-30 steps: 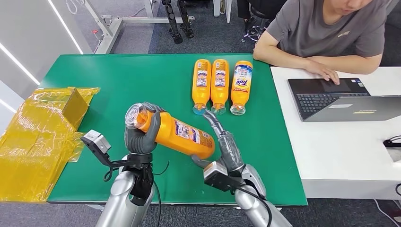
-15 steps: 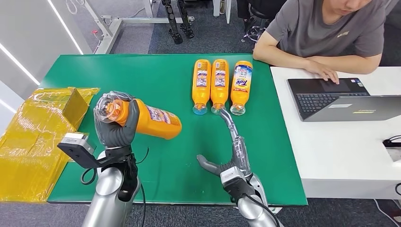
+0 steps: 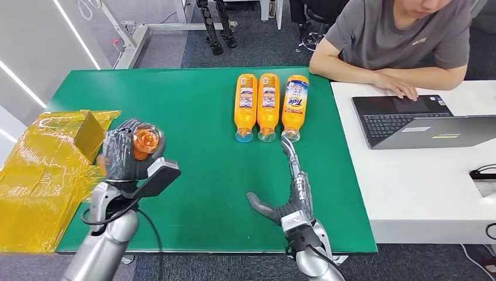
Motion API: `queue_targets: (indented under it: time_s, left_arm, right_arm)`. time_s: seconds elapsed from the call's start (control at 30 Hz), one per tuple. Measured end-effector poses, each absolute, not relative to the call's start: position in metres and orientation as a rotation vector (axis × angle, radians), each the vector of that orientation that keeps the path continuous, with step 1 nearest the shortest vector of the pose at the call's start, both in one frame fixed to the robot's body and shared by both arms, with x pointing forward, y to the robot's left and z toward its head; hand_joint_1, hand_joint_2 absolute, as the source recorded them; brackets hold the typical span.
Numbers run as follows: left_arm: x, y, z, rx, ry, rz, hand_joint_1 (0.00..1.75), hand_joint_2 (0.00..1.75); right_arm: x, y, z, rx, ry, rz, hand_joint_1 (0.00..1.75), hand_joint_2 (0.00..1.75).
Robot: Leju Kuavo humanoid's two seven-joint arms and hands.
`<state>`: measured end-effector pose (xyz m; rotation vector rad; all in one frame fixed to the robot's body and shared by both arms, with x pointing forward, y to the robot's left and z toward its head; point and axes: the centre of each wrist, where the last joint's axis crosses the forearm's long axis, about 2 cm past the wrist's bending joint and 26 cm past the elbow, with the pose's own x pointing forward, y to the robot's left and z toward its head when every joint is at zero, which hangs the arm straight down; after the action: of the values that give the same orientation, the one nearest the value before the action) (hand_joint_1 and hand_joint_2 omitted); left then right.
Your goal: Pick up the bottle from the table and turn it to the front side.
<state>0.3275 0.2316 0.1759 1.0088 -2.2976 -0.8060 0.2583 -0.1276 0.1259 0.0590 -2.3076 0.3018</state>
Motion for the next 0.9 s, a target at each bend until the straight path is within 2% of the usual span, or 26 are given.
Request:
queue_targets:
  time_s: [0.07, 0.33, 0.67, 0.9]
  left_arm:
    - [0.330, 0.254, 0.166, 1.174, -2.220, -1.039, 1.75, 1.75]
    - [0.346, 0.305, 0.159, 1.461, -1.944, -1.388, 1.75, 1.75]
    - [0.369, 0.333, 0.160, 1.451, -1.803, -1.573, 1.75, 1.75]
    - [0.395, 0.346, 0.161, 1.289, -1.652, -1.755, 1.75, 1.75]
  right_arm:
    - [0.257, -0.128, 0.126, 0.061, -2.306, 0.295, 0.00, 1.75]
    - [0.246, -0.128, 0.122, 0.067, -2.301, 0.259, 0.00, 1.75]
    - [0.234, -0.128, 0.122, 0.058, -2.300, 0.250, 0.00, 1.75]
    - [0.233, -0.128, 0.121, 0.078, -2.305, 0.251, 0.00, 1.75]
